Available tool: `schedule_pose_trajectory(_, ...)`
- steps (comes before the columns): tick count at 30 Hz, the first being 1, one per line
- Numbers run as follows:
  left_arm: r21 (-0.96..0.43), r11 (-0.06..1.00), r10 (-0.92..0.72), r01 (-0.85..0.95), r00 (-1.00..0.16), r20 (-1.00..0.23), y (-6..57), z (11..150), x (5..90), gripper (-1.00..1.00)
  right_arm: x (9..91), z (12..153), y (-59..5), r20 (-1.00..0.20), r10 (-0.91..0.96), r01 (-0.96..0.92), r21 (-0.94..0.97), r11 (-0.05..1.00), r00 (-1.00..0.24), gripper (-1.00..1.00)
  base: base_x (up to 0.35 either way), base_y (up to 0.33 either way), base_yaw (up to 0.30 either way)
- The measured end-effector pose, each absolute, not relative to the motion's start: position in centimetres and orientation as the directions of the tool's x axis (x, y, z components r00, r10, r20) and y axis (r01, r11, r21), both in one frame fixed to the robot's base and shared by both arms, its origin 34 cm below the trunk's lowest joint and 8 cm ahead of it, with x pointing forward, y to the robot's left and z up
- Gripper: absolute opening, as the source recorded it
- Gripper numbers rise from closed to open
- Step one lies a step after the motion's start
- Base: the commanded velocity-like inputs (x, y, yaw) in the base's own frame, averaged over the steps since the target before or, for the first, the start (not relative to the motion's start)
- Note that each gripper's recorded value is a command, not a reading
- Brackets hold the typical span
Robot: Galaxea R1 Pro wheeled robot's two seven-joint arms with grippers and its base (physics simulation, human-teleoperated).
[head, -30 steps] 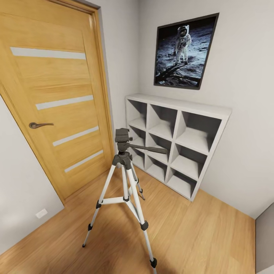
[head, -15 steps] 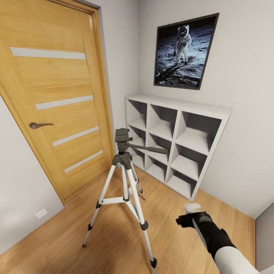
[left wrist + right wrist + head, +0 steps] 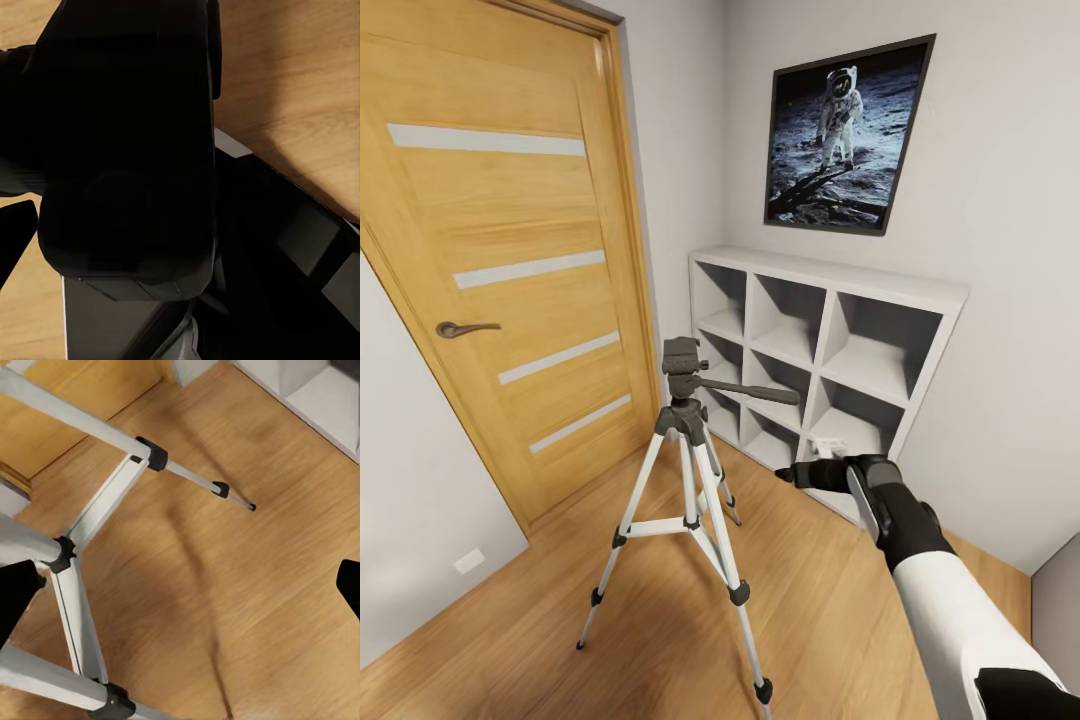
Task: Attach the digital camera to the camera tripod in the bedroom.
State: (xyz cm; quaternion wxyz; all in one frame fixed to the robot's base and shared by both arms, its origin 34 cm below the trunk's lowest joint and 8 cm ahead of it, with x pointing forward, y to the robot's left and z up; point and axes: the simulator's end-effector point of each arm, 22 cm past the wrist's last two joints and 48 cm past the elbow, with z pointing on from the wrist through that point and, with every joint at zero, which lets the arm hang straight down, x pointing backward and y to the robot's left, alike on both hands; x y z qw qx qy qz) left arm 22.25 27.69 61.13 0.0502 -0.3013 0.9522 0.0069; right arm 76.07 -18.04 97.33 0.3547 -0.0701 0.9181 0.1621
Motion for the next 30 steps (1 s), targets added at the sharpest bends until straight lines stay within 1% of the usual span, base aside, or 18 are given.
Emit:
schedule_pose_trajectory(4, -0.017, 0.819, -0.572, -0.573, -0.814, -0.100, 27.7, 61.1, 22.3, -1.00, 75.7, 98.2, -16.3, -0.680, -0.028, -0.305, 0.291, 0.907, -0.733, 1.00, 0.000, 0.000, 0.000)
schedule_pose_trajectory(9, -0.018, 0.819, -0.572, -0.573, -0.814, -0.099, 27.6, 61.1, 22.3, -1.00, 74.8, 97.8, -14.1, -0.674, -0.117, -0.387, 0.265, 0.883, -0.729, 1.00, 0.000, 0.000, 0.000)
schedule_pose_trajectory(18, -0.019, 0.821, -0.569, -0.570, -0.816, -0.097, 27.5, 61.1, 22.2, -1.00, 74.5, 97.7, -13.4, -0.676, -0.143, -0.411, 0.254, 0.876, -0.723, 1.00, 0.070, 0.000, 0.000)
schedule_pose_trajectory(25, -0.018, 0.822, -0.569, -0.570, -0.817, -0.097, 27.5, 61.1, 22.2, -1.00, 74.1, 96.9, -13.2, -0.662, -0.152, -0.414, 0.259, 0.873, -0.734, 1.00, 0.016, 0.000, 0.000)
schedule_pose_trajectory(27, -0.018, 0.822, -0.569, -0.570, -0.817, -0.097, 27.5, 61.1, 22.2, -1.00, 72.9, 95.7, -11.3, -0.641, -0.235, -0.473, 0.228, 0.851, -0.731, 1.00, 0.001, 0.000, 0.000)
schedule_pose_trajectory(30, -0.018, 0.820, -0.570, -0.572, -0.816, -0.095, 27.5, 61.1, 22.1, -1.00, 72.6, 95.8, -10.9, -0.633, -0.234, -0.476, 0.241, 0.846, -0.738, 1.00, 0.000, 0.000, 0.000)
